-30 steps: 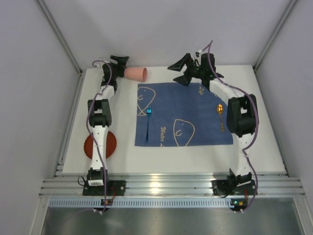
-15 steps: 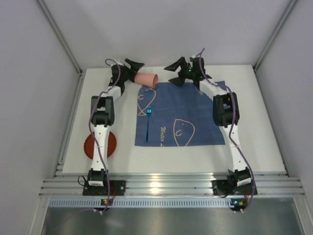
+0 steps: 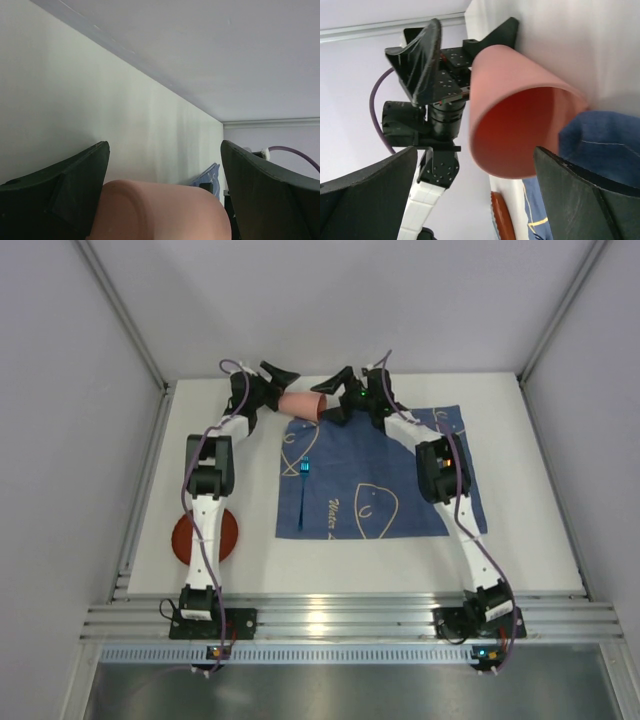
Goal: Set the dinner table for one person
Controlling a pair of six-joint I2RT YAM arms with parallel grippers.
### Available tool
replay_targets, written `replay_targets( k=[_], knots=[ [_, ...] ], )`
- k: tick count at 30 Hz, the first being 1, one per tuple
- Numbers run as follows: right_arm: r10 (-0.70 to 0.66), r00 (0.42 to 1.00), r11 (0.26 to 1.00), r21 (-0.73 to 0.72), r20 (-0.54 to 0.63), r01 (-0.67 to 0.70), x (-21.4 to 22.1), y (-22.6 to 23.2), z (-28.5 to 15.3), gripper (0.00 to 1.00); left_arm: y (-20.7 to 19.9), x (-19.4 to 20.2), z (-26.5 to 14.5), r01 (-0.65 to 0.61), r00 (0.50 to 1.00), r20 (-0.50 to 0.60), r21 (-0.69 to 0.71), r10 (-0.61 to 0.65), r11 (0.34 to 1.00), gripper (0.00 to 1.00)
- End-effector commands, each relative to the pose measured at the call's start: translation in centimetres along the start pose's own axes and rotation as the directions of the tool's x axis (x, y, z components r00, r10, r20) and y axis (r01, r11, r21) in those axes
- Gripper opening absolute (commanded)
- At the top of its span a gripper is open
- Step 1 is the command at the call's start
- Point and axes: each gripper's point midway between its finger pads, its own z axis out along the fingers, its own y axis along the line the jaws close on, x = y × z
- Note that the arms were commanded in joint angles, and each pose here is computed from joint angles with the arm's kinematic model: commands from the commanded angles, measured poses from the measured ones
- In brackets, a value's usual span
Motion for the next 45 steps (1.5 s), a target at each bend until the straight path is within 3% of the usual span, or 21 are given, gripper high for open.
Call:
replay_targets(
  k=[1,7,10,11,15,16,18,20,24,28,32,36,40,41,43,44,45],
  knots=[
    [-0.055,0.998,0.992,-0.114,0.028,0.058,-0.6,4.4,-0.1,1.0,-1.4,0.9,-0.8,-0.015,0.999,-0.043,-0.011,0.014,1.0,0.98],
    [-0.034,0.999,0.992,-0.124,0.027,0.037,-0.1,4.1,0.7,0.98,-1.9,1.4,-0.8,-0.02,0.998,-0.057,-0.001,0.02,1.0,0.98],
    [-0.031,0.999,0.992,-0.122,0.019,0.033,0.5,3.8,1.5,0.69,-2.3,1.5,-0.9,-0.031,0.997,-0.065,0.003,0.031,1.0,0.98],
    [-0.028,0.999,0.993,-0.114,0.018,0.03,0.6,3.4,1.7,0.53,-2.3,1.5,-0.9,-0.035,0.997,-0.064,0.002,0.035,0.999,0.98],
    [-0.03,1.0,0.994,-0.1,0.008,0.031,1.6,3.1,2.5,0.32,-2.9,1.6,-1.0,-0.037,0.997,-0.07,0.01,0.037,0.999,0.98],
    [-0.031,1.0,0.995,-0.099,0.004,0.031,1.8,3.0,2.7,0.21,-3.2,1.4,-1.0,-0.039,0.997,-0.068,0.018,0.04,0.999,0.98],
    [-0.034,0.999,0.995,-0.092,0.0,0.033,2.0,2.8,2.9,0.08,-3.7,1.3,-1.1,-0.046,0.997,-0.067,0.027,0.048,0.999,0.98],
    [-0.036,0.999,0.995,-0.094,-0.004,0.036,2.3,3.1,3.0,0.0,-4.6,0.8,-1.3,-0.068,0.996,-0.061,0.038,0.07,0.997,0.98],
    [-0.036,0.999,0.988,-0.148,0.033,0.04,1.4,5.3,2.5,0.0,-6.4,-1.2,-2.2,-0.127,0.992,-0.019,0.025,0.127,0.992,0.98],
    [-0.009,0.996,0.965,-0.26,0.085,0.031,-0.8,9.4,1.0,0.0,-9.9,-5.9,-4.4,-0.196,0.976,0.096,-0.001,0.195,0.981,0.98],
    [-0.019,0.988,0.937,-0.342,0.155,0.071,-3.3,14.1,-2.1,0.0,-12.0,-10.8,-6.8,-0.265,0.932,0.226,-0.102,0.281,0.959,0.98],
    [-0.093,0.979,0.932,-0.33,0.182,0.15,-5.8,15.6,-6.8,0.0,-14.9,-12.2,-8.6,-0.339,0.897,0.251,-0.14,0.364,0.93,0.98],
    [-0.192,0.945,0.974,-0.063,0.264,0.216,-10.2,12.9,-14.7,0.0,-15.0,-11.4,-9.7,-0.373,0.896,0.186,-0.175,0.403,0.911,0.98],
    [-0.254,0.935,0.967,0.074,0.249,0.243,-9.8,12.0,-17.3,0.0,-14.0,-10.8,-9.8,-0.378,0.899,0.156,-0.193,0.409,0.906,0.98],
    [-0.332,0.896,0.933,0.239,0.294,0.267,-11.9,11.1,-22.0,0.0,-13.9,-9.7,-10.6,-0.385,0.905,0.114,-0.193,0.41,0.902,0.98],
    [-0.476,0.831,0.866,0.317,0.288,0.386,-12.3,13.1,-24.5,0.0,-13.5,-9.1,-10.9,-0.383,0.909,0.096,-0.196,0.407,0.903,0.98],
    [-0.461,0.848,0.825,0.478,0.26,0.302,-12.0,10.4,-27.0,0.0,-11.9,-8.0,-11.2,-0.373,0.917,0.06,-0.218,0.394,0.902,0.98]
  ],
)
